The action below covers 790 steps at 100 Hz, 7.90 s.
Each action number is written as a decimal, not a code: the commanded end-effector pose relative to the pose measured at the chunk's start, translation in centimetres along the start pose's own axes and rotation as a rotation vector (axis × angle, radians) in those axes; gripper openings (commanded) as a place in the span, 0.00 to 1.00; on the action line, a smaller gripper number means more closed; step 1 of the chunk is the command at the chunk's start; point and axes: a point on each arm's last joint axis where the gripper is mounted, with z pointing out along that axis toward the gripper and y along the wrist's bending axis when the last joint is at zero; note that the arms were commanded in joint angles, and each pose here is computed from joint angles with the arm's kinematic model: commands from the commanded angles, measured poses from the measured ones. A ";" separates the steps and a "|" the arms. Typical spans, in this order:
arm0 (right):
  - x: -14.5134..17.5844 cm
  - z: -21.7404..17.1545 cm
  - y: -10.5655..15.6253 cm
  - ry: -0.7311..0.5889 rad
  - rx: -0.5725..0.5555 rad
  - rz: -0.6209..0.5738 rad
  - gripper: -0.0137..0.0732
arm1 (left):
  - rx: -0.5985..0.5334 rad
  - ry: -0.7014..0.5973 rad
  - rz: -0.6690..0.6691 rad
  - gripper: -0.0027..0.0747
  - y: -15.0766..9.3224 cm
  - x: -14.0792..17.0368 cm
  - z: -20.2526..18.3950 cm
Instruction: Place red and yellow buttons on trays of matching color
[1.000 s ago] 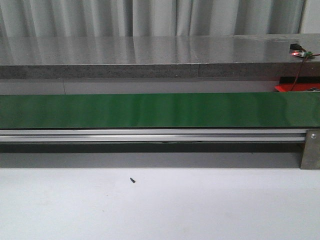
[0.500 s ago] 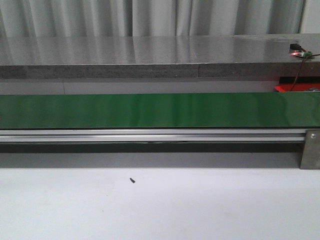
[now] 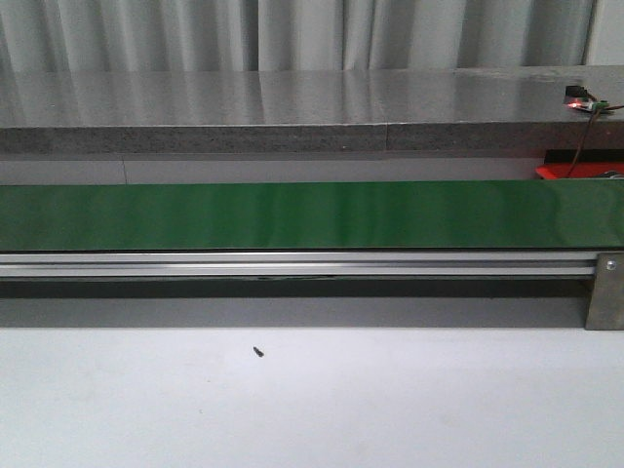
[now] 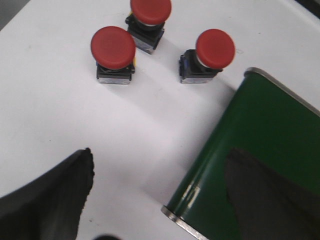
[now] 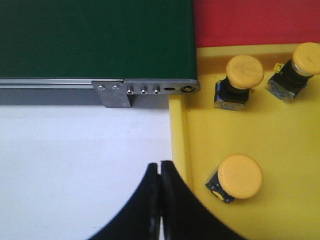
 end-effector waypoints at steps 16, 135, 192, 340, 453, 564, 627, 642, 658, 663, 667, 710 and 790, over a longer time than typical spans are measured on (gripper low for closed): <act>-1.2 -0.6 0.0 -0.087 0.002 -0.014 0.08 | -0.009 -0.095 -0.029 0.72 1.2 -3.6 0.9; -1.2 -0.6 0.0 -0.087 0.002 -0.014 0.08 | -0.037 -0.120 -0.045 0.31 3.0 -6.5 9.9; -1.2 -0.6 0.0 -0.087 0.002 -0.014 0.08 | -0.010 -0.127 0.058 0.31 0.1 -6.8 2.4; -1.2 -0.6 0.0 -0.087 0.002 -0.014 0.08 | 0.141 -0.076 0.255 0.72 -8.4 1.4 -2.1; -1.2 -0.6 0.0 -0.087 0.002 -0.014 0.08 | 0.415 -0.224 0.551 0.01 -11.9 14.6 -14.6; -1.2 -0.6 0.0 -0.088 0.002 -0.014 0.08 | 0.446 -0.330 0.531 0.01 -5.8 22.8 -15.5; -1.1 -0.7 0.4 -0.091 -0.019 -0.036 0.08 | 0.446 -0.330 0.531 0.01 -5.8 22.8 -15.5; -1.2 -0.7 0.4 -0.091 -0.016 -0.040 0.08 | 0.446 -0.330 0.531 0.01 -5.8 22.8 -15.5; -1.6 -0.6 0.4 -0.087 -0.017 -0.040 0.08 | 0.446 -0.330 0.531 0.01 -5.8 22.8 -15.5; -2.0 -0.6 0.5 -0.085 -0.018 -0.039 0.08 | 0.446 -0.330 0.531 0.01 -5.8 22.8 -15.5; -2.4 -0.6 0.5 -0.091 -0.018 -0.039 0.08 | 0.446 -0.330 0.531 0.01 -5.8 22.8 -15.5; -9.3 2.0 1.8 -0.053 -0.055 -0.069 0.08 | 0.446 -0.330 0.531 0.01 -5.8 22.8 -15.5; -15.4 8.7 15.5 0.175 -0.359 -0.396 0.84 | 0.446 -0.330 0.531 0.01 -5.8 22.8 -15.5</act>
